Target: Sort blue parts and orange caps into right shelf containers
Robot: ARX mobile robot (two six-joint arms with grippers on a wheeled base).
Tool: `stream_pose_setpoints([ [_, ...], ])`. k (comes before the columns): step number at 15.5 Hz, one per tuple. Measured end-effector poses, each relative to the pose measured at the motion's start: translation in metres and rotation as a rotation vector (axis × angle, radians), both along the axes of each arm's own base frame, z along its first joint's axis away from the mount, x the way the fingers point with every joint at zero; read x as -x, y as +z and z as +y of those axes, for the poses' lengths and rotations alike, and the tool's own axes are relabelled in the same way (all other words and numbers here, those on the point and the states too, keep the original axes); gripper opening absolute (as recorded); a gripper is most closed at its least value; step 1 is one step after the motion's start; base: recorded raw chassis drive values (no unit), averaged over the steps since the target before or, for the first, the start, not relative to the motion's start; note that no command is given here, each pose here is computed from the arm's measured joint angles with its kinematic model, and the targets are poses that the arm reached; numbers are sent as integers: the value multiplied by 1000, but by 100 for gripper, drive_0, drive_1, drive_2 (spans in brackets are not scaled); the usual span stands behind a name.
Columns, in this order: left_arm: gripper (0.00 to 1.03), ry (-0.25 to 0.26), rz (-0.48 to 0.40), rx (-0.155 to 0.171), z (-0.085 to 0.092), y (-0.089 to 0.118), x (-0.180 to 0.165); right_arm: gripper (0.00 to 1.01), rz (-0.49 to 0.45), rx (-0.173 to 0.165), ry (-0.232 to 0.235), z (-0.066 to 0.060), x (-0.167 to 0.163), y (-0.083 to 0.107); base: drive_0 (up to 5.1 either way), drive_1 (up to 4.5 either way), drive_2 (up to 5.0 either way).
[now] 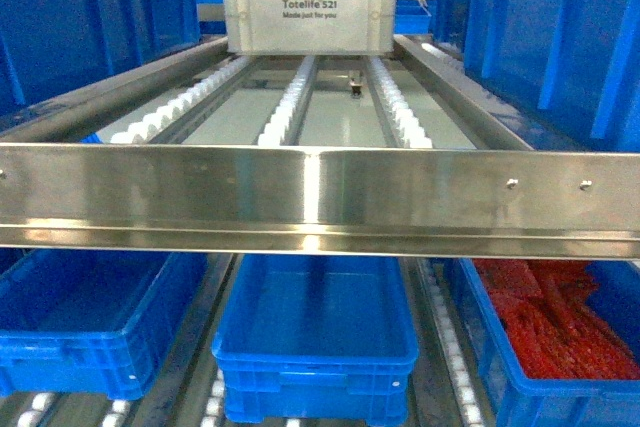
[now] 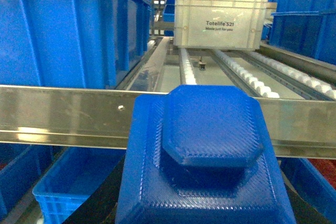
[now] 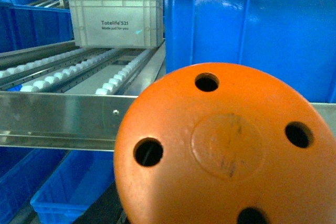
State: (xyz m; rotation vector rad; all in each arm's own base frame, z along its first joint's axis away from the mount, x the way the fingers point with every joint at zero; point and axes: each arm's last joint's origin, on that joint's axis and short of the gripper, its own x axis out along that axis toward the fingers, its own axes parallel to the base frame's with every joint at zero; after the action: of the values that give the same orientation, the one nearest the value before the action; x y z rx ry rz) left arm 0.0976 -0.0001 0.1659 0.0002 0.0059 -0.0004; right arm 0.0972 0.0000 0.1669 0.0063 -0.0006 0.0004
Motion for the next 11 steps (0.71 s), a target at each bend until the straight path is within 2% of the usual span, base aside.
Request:
stream_pose_setpoints([
  [11, 42, 0, -1, 0, 0, 0, 0, 45, -1, 0, 0, 0, 0, 0, -491, 245, 245],
])
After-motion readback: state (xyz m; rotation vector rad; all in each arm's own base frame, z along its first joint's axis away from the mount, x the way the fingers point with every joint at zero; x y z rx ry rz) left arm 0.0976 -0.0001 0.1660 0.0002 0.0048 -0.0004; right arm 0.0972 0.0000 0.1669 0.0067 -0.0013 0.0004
